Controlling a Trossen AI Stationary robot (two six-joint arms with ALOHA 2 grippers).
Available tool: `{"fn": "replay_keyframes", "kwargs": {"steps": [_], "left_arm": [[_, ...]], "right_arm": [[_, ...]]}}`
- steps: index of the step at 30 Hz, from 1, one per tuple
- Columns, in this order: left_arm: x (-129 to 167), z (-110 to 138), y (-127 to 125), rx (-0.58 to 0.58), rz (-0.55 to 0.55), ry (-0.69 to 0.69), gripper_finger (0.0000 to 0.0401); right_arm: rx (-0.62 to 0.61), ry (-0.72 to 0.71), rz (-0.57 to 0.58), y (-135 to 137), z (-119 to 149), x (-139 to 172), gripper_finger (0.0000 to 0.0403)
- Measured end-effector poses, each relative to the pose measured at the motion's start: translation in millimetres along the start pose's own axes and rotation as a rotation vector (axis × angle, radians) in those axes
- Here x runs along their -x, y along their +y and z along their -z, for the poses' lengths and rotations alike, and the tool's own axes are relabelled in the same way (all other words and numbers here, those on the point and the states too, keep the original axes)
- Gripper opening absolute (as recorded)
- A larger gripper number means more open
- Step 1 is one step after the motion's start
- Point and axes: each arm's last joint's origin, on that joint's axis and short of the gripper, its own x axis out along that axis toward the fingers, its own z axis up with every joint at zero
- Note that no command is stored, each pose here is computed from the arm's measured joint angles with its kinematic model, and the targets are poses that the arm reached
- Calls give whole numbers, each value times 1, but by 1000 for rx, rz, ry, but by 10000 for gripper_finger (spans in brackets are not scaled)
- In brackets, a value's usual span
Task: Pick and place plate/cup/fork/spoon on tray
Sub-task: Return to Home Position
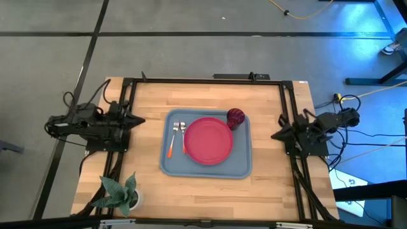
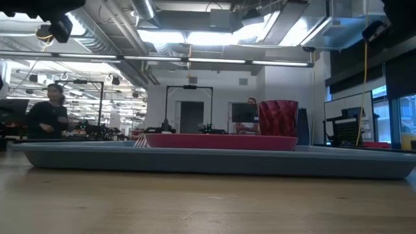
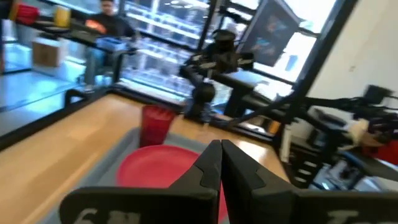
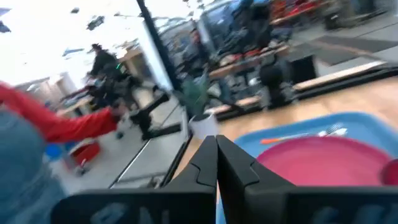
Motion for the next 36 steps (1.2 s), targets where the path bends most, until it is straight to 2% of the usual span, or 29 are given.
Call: {"fn": "replay_keyframes", "kwargs": {"steps": [3, 6, 9, 12, 16, 19, 23, 27, 30, 36], "left_arm": [[-5, 5, 0, -2, 53, 2, 0], [-13, 17, 2, -30, 80, -16, 0], [-24, 33, 6, -49, 93, -48, 0], [-32, 49, 10, -12, 114, -84, 0], [-41, 74, 15, 13, 192, -79, 0], [-44, 89, 19, 18, 191, -46, 0], [-44, 92, 20, -31, 189, -16, 0], [-44, 94, 19, -80, 246, 7, 0], [-44, 100, 21, -101, 220, 73, 0], [-45, 101, 22, -180, 197, 69, 0]], "right_arm": [[28, 16, -60, -2, 14, -7, 3], [57, 10, -71, -7, 32, -15, 3], [55, -51, -96, -10, 44, -20, 3], [51, -58, -123, -15, 58, -24, 3], [53, -45, -146, -17, 67, -26, 3], [65, -29, -146, -17, 69, -26, 3], [92, -1, -166, -17, 71, -26, 3], [108, 82, -112, -21, 79, -26, 3], [173, 75, -104, -21, 79, -27, 4], [359, 66, -111, -21, 79, -27, 18]]}}
